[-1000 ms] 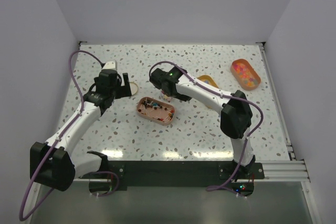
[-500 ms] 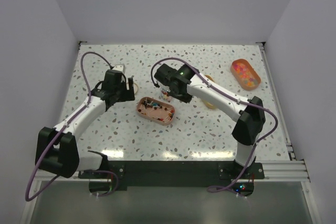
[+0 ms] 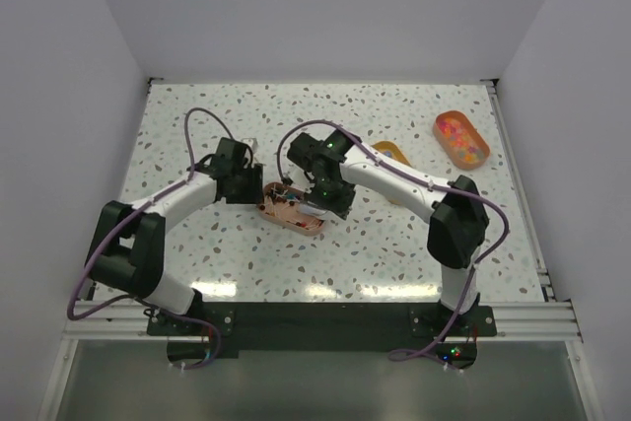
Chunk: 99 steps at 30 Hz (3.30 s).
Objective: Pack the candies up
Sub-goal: Scoop the fake candies from the storage box.
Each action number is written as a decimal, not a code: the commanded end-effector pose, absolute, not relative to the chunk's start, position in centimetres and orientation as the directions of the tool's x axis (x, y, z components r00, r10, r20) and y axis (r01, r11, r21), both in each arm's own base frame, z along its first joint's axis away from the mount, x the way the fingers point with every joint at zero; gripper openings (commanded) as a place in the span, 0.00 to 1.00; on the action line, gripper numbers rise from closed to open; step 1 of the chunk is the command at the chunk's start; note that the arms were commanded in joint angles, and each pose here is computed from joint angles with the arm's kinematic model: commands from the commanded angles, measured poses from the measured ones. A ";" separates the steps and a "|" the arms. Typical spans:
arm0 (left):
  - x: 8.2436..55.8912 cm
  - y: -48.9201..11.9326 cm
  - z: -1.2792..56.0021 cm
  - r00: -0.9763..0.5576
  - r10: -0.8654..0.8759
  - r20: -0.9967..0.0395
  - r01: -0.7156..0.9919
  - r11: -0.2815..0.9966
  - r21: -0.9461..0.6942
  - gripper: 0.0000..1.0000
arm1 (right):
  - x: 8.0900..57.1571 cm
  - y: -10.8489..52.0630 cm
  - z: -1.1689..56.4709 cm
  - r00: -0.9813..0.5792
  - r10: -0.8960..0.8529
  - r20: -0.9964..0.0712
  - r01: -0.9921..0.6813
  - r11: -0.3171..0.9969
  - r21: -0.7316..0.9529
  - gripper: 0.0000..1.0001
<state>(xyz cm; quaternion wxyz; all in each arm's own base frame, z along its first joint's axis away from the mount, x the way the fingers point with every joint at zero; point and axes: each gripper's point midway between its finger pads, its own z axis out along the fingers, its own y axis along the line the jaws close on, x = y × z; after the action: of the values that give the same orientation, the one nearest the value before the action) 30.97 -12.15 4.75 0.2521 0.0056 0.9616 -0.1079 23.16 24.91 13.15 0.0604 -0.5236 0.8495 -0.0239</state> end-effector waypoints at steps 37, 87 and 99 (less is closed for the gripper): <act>30.8 -17.1 6.2 -0.858 0.009 -0.513 0.213 0.916 -0.341 0.26 | 23.9 28.6 9.3 -0.568 -0.817 0.097 -0.822 0.568 -0.026 0.00; 29.8 -18.0 5.1 -0.888 0.043 -0.457 0.234 0.899 -0.369 0.26 | 26.5 35.7 7.0 -0.454 -0.792 -0.409 -0.872 0.488 0.023 0.00; 29.9 -17.6 5.1 -0.886 0.048 -0.460 0.230 0.909 -0.348 0.27 | 26.6 35.8 7.1 -0.418 -0.780 -0.466 -0.882 0.472 0.002 0.00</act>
<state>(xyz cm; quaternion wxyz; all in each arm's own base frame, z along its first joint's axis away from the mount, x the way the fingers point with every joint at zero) 29.49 -16.34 4.15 0.2212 0.0545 0.9572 -0.1783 25.29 31.26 4.37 0.1331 -0.4879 0.8604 0.0637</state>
